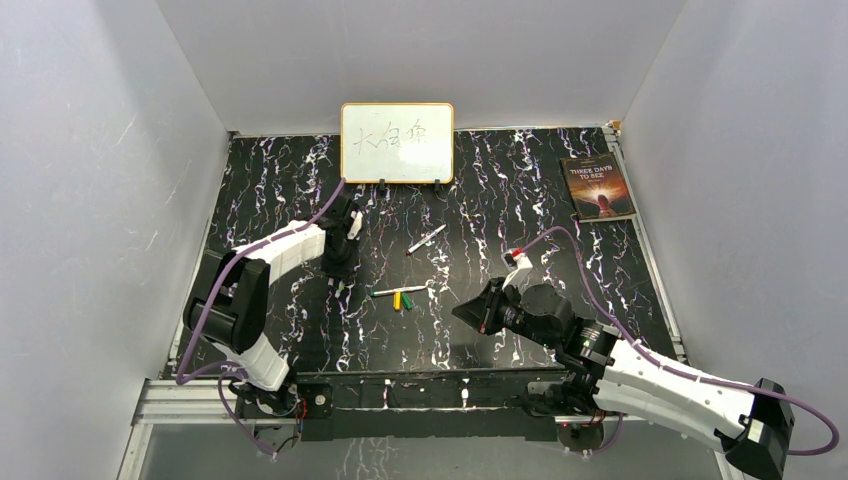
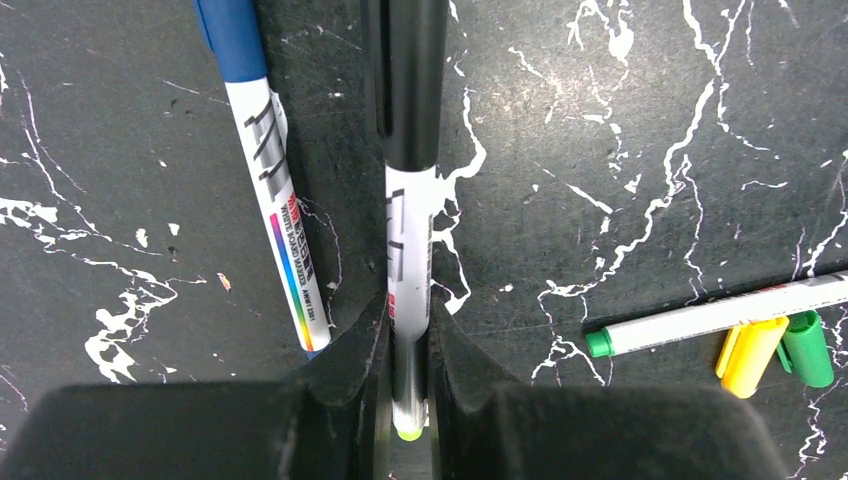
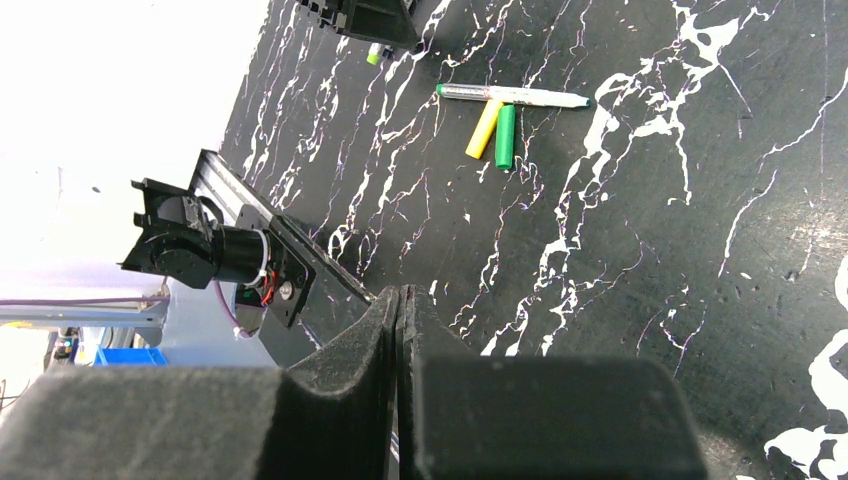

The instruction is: Insert the pens into the pen caps

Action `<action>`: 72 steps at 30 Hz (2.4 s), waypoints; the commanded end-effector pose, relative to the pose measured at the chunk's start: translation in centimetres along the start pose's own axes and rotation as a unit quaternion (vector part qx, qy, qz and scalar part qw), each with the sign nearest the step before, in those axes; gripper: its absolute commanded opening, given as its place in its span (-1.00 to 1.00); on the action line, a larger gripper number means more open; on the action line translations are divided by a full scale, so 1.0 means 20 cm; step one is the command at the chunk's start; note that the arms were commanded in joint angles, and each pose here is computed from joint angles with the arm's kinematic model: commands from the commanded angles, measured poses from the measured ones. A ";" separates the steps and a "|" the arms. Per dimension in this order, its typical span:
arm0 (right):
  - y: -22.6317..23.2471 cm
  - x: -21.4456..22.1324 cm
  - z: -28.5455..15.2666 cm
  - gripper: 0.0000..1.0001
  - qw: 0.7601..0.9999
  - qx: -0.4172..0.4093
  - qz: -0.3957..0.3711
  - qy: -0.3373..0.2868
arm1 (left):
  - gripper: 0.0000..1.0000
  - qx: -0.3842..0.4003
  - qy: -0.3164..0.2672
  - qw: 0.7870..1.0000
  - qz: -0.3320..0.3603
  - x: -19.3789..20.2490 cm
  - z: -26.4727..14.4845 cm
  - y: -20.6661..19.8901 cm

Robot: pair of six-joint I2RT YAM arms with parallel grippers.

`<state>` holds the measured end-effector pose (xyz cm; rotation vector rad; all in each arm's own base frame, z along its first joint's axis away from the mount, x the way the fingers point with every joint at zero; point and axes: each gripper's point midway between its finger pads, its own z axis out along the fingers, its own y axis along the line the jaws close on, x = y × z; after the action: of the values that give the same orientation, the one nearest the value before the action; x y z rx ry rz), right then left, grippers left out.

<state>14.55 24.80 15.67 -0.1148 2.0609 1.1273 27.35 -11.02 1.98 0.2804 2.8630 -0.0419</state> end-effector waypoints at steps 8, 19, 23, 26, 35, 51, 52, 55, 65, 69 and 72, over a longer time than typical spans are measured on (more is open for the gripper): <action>0.04 -0.05 -0.01 -1.00 1.000 -0.017 0.003 -0.021 | -0.87 -0.032 0.017 0.999 -0.009 0.05 -0.03 0.07; -0.03 0.02 -0.01 -1.00 1.000 0.000 0.006 -0.012 | -0.48 -0.029 0.026 0.999 -0.014 0.07 0.01 0.06; -0.04 0.02 -0.01 -1.00 1.000 0.000 0.007 -0.011 | -0.48 -0.030 0.020 0.999 -0.016 0.06 0.01 0.06; -0.04 0.01 -0.01 -1.00 1.000 0.000 0.007 -0.013 | -0.51 -0.027 0.007 0.999 -0.019 0.03 -0.03 0.05; -0.03 0.04 0.00 -1.00 1.000 -0.005 0.006 -0.005 | -0.51 0.000 -0.061 0.998 -0.030 -0.13 -0.24 0.00; 0.00 -0.05 0.04 -1.00 1.000 0.011 -0.018 -0.016 | -0.20 0.160 -0.185 0.964 0.103 -0.28 -0.46 -0.62; 0.01 -0.07 0.04 -1.00 1.000 0.013 -0.018 -0.020 | -0.14 0.179 -0.193 0.955 0.136 -0.26 -0.45 -0.70; -0.01 -0.06 0.03 -1.00 1.000 0.019 -0.006 -0.025 | 0.19 0.197 -0.236 0.923 0.231 -0.31 -0.43 -0.81; -0.11 -0.03 -0.10 -1.00 0.998 0.050 0.006 -0.031 | 0.64 0.078 -0.198 0.933 0.291 -0.73 0.05 -0.87; -0.13 -0.04 -0.12 -1.00 0.998 0.055 0.009 -0.036 | 0.56 0.080 -0.193 0.937 0.281 -0.77 0.09 -0.84; -0.13 -0.04 -0.13 -1.00 0.998 0.057 0.011 -0.038 | 0.49 0.084 -0.184 0.938 0.281 -0.77 0.12 -0.82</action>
<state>14.42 21.52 14.95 -0.0208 2.0713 1.0295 38.02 -30.77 2.63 1.0017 2.3265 -0.2126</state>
